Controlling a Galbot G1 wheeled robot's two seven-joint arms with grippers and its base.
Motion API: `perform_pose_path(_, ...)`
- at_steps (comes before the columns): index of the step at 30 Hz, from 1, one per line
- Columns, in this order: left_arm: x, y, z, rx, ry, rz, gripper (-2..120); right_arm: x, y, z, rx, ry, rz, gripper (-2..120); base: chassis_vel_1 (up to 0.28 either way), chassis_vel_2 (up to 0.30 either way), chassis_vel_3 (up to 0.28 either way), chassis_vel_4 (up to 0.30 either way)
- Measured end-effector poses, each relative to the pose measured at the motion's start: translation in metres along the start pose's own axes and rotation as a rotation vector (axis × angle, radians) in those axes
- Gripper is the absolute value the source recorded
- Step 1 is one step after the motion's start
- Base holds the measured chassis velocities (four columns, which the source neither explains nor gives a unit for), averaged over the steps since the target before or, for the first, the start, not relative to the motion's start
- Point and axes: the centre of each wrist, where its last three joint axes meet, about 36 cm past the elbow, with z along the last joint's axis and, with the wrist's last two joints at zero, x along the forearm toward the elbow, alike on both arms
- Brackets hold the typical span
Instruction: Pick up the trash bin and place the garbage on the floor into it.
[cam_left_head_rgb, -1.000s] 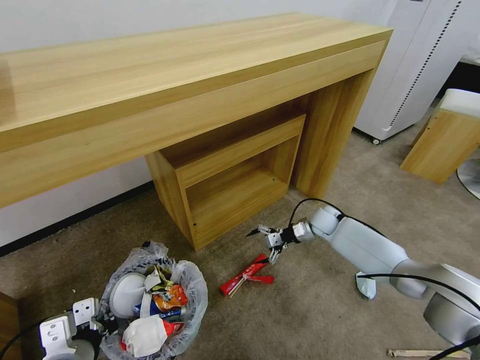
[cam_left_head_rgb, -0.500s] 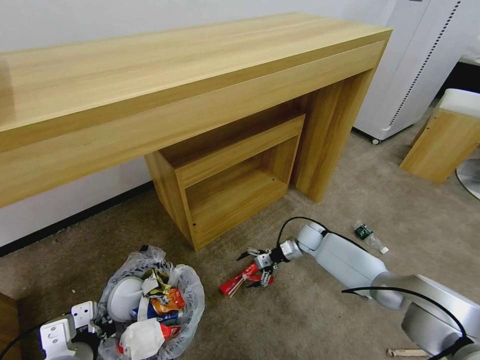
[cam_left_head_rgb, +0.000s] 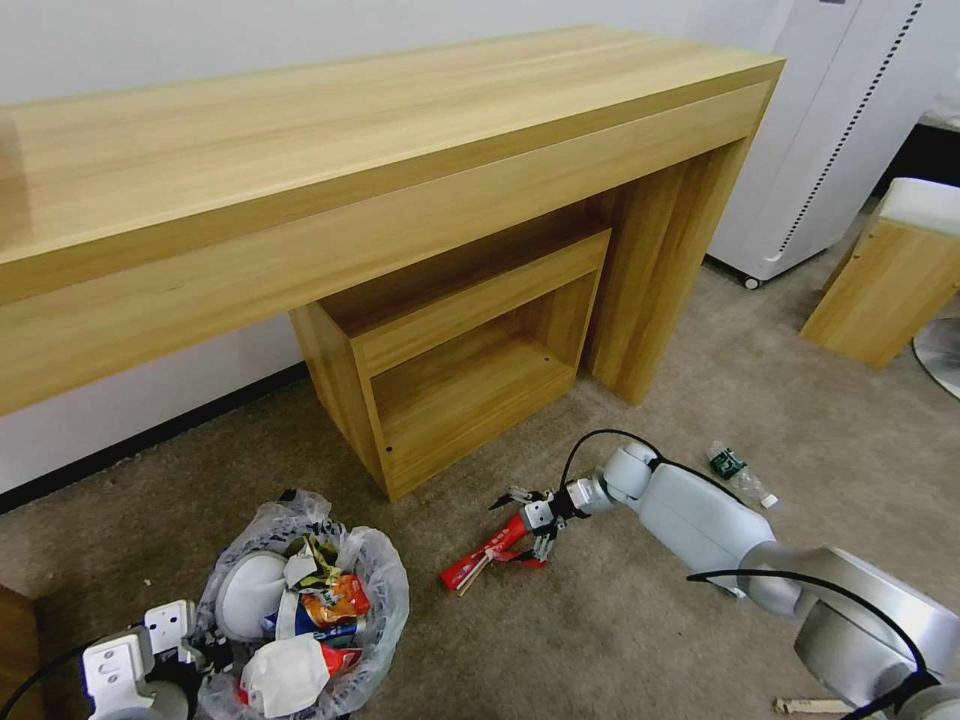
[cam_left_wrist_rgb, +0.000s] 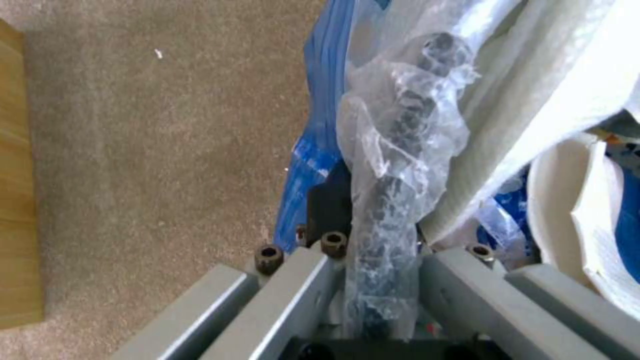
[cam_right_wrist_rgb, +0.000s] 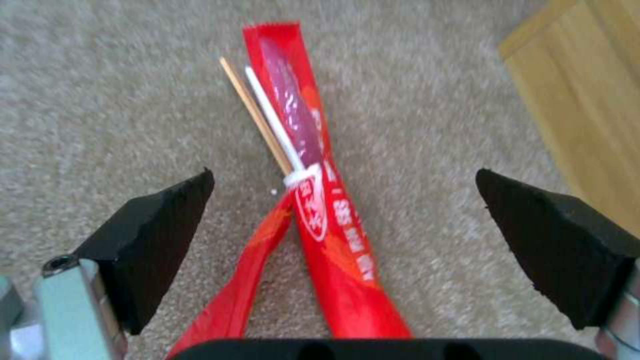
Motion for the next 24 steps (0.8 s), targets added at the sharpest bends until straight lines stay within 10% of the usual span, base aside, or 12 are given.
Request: perform_pose_path(24, -0.011, -0.002, 0.001, 0.001, 0.017, 0.026, 0, -0.027, 0.015, 0.011, -0.060, 0.052, 0.067, 100, 0.000, 0.000, 0.000, 0.000)
